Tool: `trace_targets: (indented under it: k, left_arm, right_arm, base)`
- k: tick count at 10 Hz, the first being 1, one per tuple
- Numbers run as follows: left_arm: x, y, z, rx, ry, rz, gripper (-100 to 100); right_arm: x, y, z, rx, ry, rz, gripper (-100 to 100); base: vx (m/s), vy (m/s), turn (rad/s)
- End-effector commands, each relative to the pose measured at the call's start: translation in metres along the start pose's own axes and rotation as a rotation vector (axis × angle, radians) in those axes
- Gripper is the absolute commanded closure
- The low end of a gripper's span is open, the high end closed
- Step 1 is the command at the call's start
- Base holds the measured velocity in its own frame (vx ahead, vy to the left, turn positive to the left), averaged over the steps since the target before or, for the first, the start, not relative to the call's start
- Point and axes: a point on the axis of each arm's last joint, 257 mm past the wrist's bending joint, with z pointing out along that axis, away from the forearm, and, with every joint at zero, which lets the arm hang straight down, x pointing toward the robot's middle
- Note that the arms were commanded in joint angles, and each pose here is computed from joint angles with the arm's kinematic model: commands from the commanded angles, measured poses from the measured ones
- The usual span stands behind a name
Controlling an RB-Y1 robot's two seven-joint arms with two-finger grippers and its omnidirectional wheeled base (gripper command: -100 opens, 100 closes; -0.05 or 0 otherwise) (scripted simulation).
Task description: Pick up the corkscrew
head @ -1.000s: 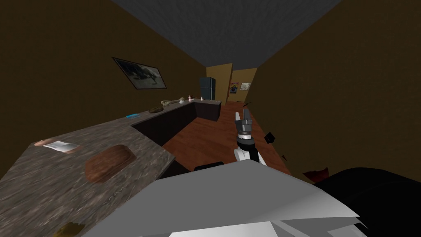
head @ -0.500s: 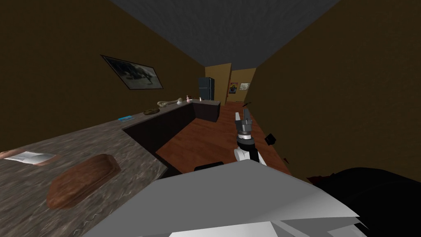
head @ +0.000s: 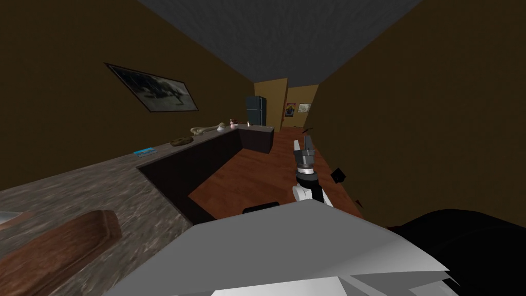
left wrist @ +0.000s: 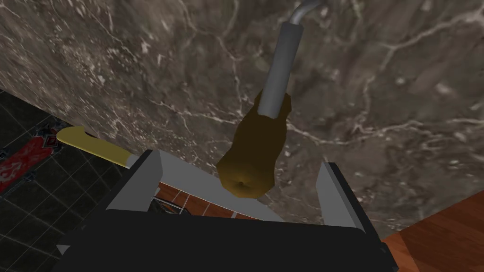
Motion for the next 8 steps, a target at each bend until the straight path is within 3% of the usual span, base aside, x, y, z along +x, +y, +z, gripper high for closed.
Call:
trace_targets:
  k: [1, 3, 4, 5, 6, 8]
  left_arm:
    - [0.003, 0.013, 0.004, -0.055, 0.004, -0.013, -100]
    - [0.008, 0.025, 0.009, -0.104, 0.008, -0.022, -100]
    - [0.008, 0.020, 0.007, -0.088, 0.007, -0.019, -100]
    - [0.008, 0.021, 0.008, -0.092, 0.007, -0.020, 0]
    - [0.005, 0.022, 0.010, -0.089, 0.012, -0.011, -100]
    - [0.000, 0.025, 0.016, -0.083, 0.021, 0.007, -100]
  right_arm:
    - [0.000, 0.000, 0.000, 0.000, 0.000, 0.000, 0]
    - [0.000, 0.000, 0.000, 0.000, 0.000, 0.000, 0]
    - [0.000, 0.000, 0.000, 0.000, 0.000, 0.000, 0]
    - [0.000, 0.000, 0.000, 0.000, 0.000, 0.000, 0]
    - [0.000, 0.000, 0.000, 0.000, 0.000, 0.000, 0]
    - [0.000, 0.000, 0.000, 0.000, 0.000, 0.000, 0]
  base:
    - [0.146, -0.065, -0.065]
    - [0.142, -0.045, -0.048]
    - [0.058, -0.020, -0.007]
    - [0.012, -0.004, 0.002]
    - [0.038, 0.008, 0.072]
    - [0.096, 0.017, 0.117]
